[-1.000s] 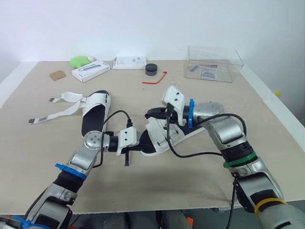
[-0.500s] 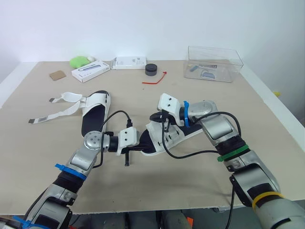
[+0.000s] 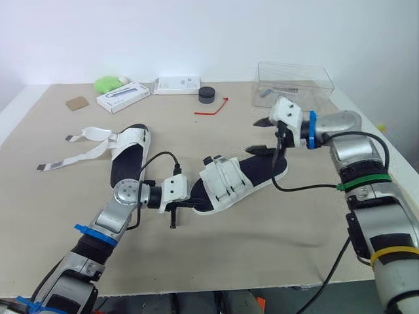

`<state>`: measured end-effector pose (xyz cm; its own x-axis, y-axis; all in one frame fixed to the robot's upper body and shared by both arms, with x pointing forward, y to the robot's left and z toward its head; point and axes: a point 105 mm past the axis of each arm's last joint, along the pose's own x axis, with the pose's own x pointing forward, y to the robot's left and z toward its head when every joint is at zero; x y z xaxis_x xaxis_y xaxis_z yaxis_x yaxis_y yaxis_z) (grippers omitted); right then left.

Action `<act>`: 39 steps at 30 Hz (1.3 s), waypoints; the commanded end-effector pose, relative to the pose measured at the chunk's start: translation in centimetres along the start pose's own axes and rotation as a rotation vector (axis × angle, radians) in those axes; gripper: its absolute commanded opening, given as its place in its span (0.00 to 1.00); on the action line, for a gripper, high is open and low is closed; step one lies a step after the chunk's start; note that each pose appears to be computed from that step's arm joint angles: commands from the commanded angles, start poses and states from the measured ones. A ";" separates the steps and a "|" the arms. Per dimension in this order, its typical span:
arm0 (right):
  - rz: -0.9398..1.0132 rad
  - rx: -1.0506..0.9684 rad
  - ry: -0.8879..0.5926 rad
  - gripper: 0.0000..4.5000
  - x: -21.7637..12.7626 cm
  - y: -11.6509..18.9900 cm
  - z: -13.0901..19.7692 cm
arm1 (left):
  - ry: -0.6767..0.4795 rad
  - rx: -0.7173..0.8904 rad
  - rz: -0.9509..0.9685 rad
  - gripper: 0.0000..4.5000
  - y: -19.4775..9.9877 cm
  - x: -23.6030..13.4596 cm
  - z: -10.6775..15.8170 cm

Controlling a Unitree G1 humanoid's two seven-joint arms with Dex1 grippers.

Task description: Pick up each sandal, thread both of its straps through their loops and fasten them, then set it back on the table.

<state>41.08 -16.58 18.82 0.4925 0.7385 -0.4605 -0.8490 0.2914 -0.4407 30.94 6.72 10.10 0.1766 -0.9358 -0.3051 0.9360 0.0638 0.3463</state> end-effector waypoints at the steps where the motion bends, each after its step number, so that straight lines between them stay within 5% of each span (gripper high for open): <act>1: 0.052 -0.110 -0.045 0.98 1.6 0.9 0.8 | 0.063 -0.045 -0.006 0.00 -0.3 -0.2 -1.7; 14: 0.406 -0.009 -0.116 0.98 3.6 7.5 0.3 | 0.052 -0.012 0.098 0.00 1.3 -2.1 -0.6; 24: 0.331 0.173 -0.162 0.98 4.4 8.3 0.8 | 0.045 0.009 0.213 0.00 2.7 -3.7 0.0; 32: 0.345 0.294 -0.199 0.23 3.6 9.8 1.3 | 0.021 -0.006 0.229 0.00 2.3 -3.4 0.1; 35: 0.350 0.317 -0.196 0.05 3.2 10.2 1.1 | 0.014 -0.008 0.220 0.00 2.2 -3.1 0.2; 39: 0.318 0.328 -0.201 0.00 3.0 10.2 1.2 | 0.008 -0.003 0.210 0.00 2.4 -2.9 0.4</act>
<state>33.57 -10.71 12.12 0.1530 0.9004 -0.4073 -0.9834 0.1796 0.0276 32.34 9.67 11.22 0.3706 -0.8938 -0.2525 0.8889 0.2624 0.3755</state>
